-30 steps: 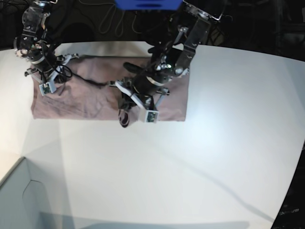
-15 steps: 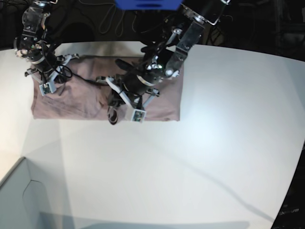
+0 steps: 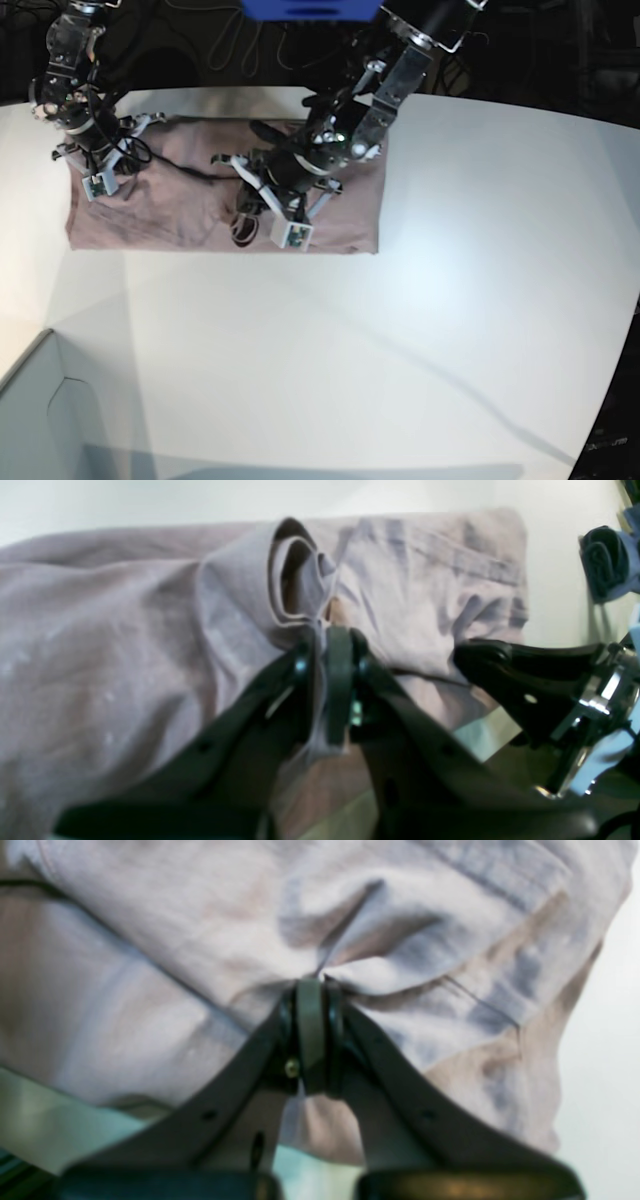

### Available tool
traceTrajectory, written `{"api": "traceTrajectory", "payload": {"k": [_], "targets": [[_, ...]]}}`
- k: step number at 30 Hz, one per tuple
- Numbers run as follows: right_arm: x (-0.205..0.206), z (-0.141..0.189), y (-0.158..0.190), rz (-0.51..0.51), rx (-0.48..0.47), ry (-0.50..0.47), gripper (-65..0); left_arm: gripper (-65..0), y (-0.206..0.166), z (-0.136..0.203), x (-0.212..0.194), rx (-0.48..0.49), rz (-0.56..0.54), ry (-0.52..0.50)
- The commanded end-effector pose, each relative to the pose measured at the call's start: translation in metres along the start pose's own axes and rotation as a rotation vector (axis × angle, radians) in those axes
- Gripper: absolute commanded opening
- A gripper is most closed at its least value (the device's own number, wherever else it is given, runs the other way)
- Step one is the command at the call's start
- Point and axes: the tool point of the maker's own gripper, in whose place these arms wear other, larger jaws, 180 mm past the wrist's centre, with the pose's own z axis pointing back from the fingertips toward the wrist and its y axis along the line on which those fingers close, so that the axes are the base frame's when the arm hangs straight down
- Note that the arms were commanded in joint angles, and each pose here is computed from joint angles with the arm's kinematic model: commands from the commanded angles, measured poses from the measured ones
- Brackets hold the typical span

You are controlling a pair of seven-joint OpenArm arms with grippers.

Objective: Layout the t-shirt on the table in an organized manner, then fold the t-shirt properly
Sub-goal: 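Grasp the strip's end with the left gripper and fold it toward the right gripper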

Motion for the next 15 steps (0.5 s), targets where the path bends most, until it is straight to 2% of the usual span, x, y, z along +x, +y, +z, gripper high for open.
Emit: {"api": "traceTrajectory", "payload": {"k": [1, 7, 9, 11, 15], "targets": [[0.0093, 0.0019, -0.0050, 0.012, -0.008, -0.028, -65.0, -65.0, -0.0114, -0.0013, 0.0200, -0.033, -0.003, -0.055], [0.0093, 0.0021, -0.0056, 0.013, -0.009, -0.028, -65.0, -64.9, -0.0124, -0.0015, 0.0196, -0.036, -0.001, -0.053], [0.0093, 0.0021, -0.0056, 0.013, -0.009, -0.028, -65.0, -62.7, -0.0124, -0.0015, 0.0191, -0.036, -0.001, -0.050], [0.0093, 0.0021, -0.0056, 0.013, -0.009, -0.028, -65.0, -56.1, -0.0124, -0.0015, 0.0191, -0.036, -0.001, -0.050], [0.0086, 0.0023, -0.0054, 0.013, -0.009, -0.026, -65.0, -38.4, -0.0127, -0.0013, 0.0199, -0.037, -0.001, -0.052]]}}
